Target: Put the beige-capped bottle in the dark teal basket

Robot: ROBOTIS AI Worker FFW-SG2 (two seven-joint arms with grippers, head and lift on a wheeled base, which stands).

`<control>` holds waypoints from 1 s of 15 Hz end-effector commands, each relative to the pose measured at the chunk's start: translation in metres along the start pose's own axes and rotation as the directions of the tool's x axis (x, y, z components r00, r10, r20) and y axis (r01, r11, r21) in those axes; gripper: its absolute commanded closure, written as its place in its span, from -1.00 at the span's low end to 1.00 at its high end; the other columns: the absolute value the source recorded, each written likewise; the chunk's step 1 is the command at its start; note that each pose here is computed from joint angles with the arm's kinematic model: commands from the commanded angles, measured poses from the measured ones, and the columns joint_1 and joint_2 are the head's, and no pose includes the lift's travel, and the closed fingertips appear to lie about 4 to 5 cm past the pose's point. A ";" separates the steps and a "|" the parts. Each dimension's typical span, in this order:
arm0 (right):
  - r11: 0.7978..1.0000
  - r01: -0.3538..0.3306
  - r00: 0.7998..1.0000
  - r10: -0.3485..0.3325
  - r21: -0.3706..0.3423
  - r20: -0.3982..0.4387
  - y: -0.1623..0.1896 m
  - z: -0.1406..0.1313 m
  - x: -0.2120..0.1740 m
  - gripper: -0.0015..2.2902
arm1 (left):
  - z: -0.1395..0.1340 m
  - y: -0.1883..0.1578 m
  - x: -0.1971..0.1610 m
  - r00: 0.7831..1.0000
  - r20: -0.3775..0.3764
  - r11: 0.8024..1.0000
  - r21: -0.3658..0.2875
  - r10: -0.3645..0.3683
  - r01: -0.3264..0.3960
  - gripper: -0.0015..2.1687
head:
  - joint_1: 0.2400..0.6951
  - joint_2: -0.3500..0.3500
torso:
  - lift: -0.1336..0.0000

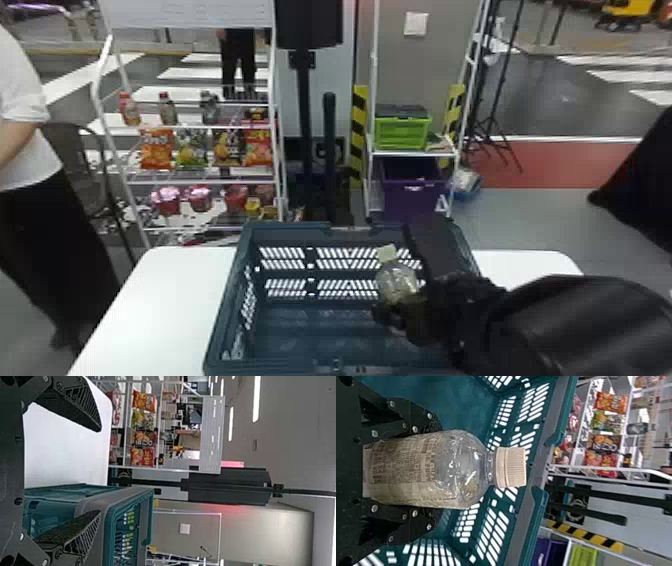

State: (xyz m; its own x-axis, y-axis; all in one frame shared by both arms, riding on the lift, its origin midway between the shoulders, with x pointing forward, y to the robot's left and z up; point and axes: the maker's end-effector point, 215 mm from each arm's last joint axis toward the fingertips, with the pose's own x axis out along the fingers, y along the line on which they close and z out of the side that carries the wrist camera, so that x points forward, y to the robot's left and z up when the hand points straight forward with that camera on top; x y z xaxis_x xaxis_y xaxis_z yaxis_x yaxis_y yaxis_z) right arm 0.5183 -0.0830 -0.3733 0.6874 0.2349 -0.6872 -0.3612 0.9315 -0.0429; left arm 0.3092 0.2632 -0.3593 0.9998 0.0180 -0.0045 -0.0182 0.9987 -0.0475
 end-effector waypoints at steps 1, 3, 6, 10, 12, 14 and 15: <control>0.999 -0.045 0.996 0.045 0.015 -0.072 0.017 -0.007 0.020 0.94 | 0.000 0.002 -0.002 1.000 0.003 1.000 -0.001 0.005 -0.005 -0.85 | 0.14 0.00 | 1.00; 0.996 -0.079 0.989 0.083 0.033 -0.123 0.029 -0.016 0.031 0.94 | 0.004 0.004 -0.004 1.000 0.018 1.000 -0.004 0.009 -0.009 -0.85 | 0.14 0.00 | 1.00; 0.995 -0.095 0.976 0.102 0.044 -0.192 0.037 -0.029 0.040 0.94 | 0.004 0.005 -0.006 1.000 0.019 1.000 -0.009 0.013 -0.012 -0.85 | 0.14 0.00 | 1.00; 0.992 -0.108 0.963 0.119 0.061 -0.240 0.038 -0.040 0.051 0.92 | 0.005 0.005 -0.007 1.000 0.023 1.000 -0.010 0.013 -0.012 -0.85 | 0.14 0.00 | 1.00; 0.993 -0.103 0.958 0.116 0.063 -0.261 0.035 -0.045 0.057 0.85 | 0.005 0.005 -0.007 1.000 0.023 1.000 -0.010 0.013 -0.012 -0.85 | 0.14 0.00 | 1.00; 0.993 -0.101 0.956 0.115 0.065 -0.270 0.034 -0.047 0.059 0.72 | 0.006 0.005 -0.007 1.000 0.025 1.000 -0.011 0.013 -0.012 -0.85 | 0.14 0.00 | 1.00; 0.993 -0.100 0.957 0.114 0.066 -0.265 0.034 -0.046 0.060 0.53 | 0.006 0.005 -0.007 1.000 0.025 1.000 -0.011 0.013 -0.012 -0.85 | 0.14 0.00 | 1.00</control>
State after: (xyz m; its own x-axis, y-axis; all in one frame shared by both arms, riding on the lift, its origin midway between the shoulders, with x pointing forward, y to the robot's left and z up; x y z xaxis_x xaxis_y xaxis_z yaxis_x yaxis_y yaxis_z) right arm 0.5170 -0.0514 -0.4491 0.4483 0.2559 -0.8565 -0.3866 0.9194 0.0723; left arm 0.3018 0.2679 -0.3540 0.9993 0.0318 0.0189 -0.0307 0.9978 -0.0583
